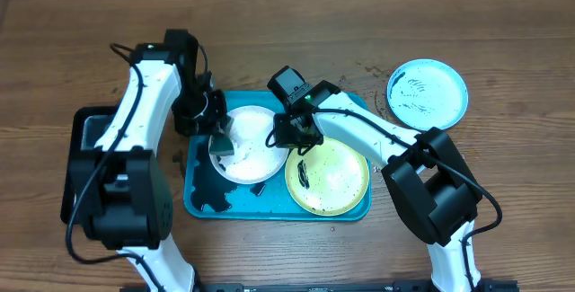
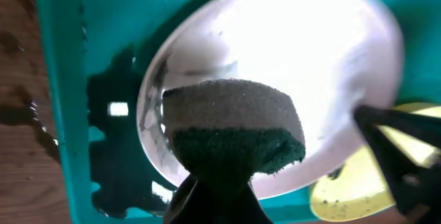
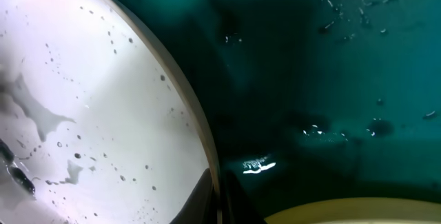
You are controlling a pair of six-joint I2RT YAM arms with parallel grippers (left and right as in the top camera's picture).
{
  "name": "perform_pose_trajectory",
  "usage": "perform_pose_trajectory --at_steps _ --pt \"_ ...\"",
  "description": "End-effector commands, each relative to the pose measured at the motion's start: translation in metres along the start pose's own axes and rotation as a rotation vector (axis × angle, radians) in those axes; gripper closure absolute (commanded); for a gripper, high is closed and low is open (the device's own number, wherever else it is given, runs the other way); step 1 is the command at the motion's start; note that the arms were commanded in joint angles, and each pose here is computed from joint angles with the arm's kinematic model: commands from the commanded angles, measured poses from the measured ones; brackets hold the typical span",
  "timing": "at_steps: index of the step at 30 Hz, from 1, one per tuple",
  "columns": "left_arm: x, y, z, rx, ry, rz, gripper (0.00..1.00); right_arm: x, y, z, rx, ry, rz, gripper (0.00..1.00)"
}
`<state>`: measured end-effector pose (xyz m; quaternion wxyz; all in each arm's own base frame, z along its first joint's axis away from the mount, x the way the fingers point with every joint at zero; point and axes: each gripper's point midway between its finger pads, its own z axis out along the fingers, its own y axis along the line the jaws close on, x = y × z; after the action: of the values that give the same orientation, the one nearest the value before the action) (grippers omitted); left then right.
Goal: Clean dirty plates on tray and stack at the side
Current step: 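Scrub the white plate again with the left sponge, circling its surface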
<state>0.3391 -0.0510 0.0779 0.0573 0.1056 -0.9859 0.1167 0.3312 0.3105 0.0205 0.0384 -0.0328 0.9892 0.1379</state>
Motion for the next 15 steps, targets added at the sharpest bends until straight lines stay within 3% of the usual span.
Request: perform_pose_trajectory --at_steps 1,15 --pt "0.009 0.007 0.016 -0.025 0.065 -0.017 0.96 -0.001 -0.001 0.006 0.001 0.002 0.004 0.96" --pt "0.006 0.009 0.067 -0.043 0.162 -0.063 0.96 0.001 -0.002 0.006 0.007 0.01 0.002 0.96"
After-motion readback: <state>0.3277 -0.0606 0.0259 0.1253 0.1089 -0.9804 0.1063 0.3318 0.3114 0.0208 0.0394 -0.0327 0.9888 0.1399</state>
